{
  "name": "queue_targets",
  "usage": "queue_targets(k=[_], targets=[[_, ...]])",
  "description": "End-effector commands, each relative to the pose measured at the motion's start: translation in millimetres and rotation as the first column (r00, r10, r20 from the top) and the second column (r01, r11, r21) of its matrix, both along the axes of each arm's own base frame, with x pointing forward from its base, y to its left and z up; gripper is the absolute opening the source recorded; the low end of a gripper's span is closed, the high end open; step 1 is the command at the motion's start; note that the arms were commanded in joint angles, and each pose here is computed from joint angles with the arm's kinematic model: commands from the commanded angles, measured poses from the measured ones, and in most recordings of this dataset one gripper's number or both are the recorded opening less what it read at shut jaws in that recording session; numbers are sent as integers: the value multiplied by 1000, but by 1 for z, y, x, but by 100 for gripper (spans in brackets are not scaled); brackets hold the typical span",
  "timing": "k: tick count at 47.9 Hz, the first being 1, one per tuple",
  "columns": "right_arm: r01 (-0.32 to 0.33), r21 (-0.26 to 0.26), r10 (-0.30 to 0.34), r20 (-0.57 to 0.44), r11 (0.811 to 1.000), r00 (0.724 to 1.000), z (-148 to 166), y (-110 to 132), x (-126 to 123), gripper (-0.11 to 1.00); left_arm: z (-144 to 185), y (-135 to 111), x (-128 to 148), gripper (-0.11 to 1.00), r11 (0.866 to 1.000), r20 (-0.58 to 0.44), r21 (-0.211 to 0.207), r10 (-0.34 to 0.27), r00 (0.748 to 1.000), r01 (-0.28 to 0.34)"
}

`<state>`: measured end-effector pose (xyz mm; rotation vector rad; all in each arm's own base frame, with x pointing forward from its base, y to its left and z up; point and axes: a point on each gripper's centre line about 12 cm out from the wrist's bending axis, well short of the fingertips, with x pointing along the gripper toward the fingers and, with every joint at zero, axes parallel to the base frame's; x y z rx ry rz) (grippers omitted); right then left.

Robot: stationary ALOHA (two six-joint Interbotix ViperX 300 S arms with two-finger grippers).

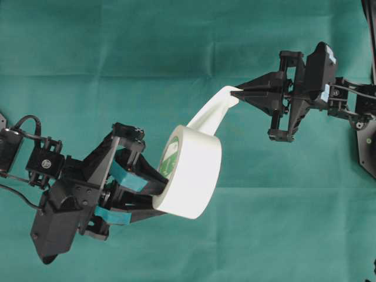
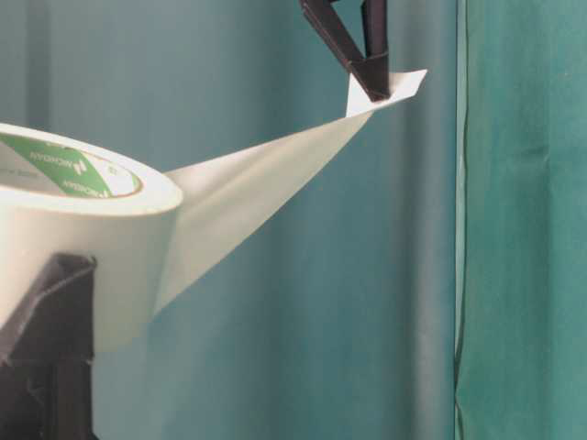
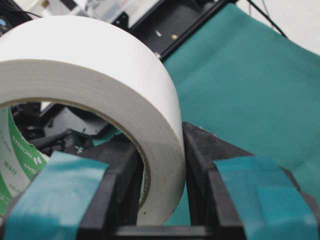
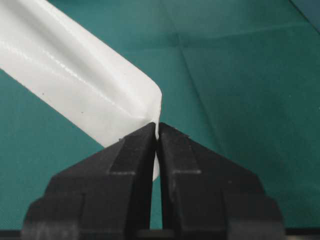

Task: Peel off the duct tape with your right arm.
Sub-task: 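Swing the roll upward with the left gripper, peeling more tape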

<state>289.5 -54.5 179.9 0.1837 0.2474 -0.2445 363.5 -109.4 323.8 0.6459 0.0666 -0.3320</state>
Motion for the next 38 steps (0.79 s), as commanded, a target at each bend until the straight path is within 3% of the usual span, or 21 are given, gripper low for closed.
queue_targets(k=[1, 38], targets=[[13, 4, -13, 7, 1000, 1000, 2, -3, 2, -9, 26, 2, -5, 20, 1000, 92, -24, 3, 996, 0], [17, 26, -15, -79, 1000, 997, -25, -5, 10, -9, 42, 32, -6, 20, 995, 229, -66, 88, 969, -74]])
